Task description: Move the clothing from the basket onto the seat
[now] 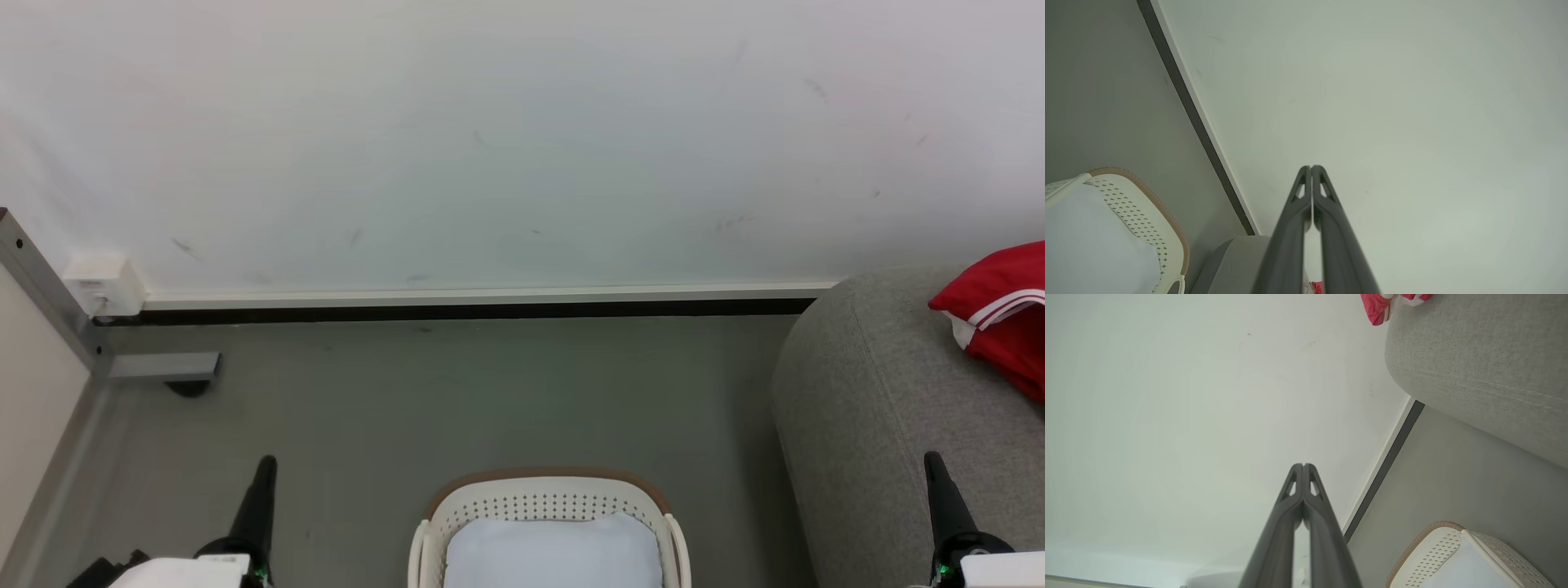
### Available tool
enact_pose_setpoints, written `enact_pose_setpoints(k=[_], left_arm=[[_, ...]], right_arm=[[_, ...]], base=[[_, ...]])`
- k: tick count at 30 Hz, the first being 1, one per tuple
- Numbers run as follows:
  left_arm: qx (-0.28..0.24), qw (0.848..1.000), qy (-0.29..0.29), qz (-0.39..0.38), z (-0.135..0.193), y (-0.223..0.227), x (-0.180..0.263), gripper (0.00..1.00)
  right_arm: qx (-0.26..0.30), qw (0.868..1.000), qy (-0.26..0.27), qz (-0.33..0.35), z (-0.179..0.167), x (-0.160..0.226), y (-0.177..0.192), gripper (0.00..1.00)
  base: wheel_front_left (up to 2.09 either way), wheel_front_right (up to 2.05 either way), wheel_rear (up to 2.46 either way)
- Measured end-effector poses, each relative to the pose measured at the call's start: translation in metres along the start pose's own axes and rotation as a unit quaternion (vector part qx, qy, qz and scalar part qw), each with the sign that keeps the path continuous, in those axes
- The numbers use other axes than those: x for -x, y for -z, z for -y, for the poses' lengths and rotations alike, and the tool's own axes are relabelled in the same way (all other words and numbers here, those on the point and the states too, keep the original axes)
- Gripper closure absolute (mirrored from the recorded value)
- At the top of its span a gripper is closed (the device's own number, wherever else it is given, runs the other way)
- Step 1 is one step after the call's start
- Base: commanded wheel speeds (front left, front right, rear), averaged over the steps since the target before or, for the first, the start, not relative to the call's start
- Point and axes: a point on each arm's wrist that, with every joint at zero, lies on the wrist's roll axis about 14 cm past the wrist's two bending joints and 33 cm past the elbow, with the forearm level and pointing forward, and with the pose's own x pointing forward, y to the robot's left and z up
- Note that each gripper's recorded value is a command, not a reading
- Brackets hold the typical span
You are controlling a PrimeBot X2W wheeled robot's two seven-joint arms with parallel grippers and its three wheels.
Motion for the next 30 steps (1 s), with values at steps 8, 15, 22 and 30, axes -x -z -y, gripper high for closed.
enact_pose_setpoints(k=[8,15,22,30], left_arm=[[0.028,1.0,0.007,-0.001,0.0029,-0.0012,-0.0025,1.0],[0.051,0.999,0.011,-0.002,0.0052,-0.0024,-0.0049,1.0],[0.076,0.997,0.017,0.0,0.0072,-0.0046,-0.0067,1.0],[0.085,0.996,0.02,0.0,0.0088,-0.0056,-0.0079,1.0]], right_arm=[[-0.03,1.0,-0.005,-0.002,-0.0025,-0.0022,-0.0004,1.0],[-0.054,0.998,-0.011,-0.004,-0.0059,-0.0046,-0.0009,1.0],[-0.075,0.997,-0.015,-0.005,-0.0075,-0.0059,-0.0016,1.0],[-0.091,0.996,-0.018,-0.006,-0.0087,-0.0066,-0.002,1.0]], base=[[0.0,0.0,0.0],[0.0,0.0,0.0],[0.0,0.0,0.0],[0.0,0.0,0.0]])
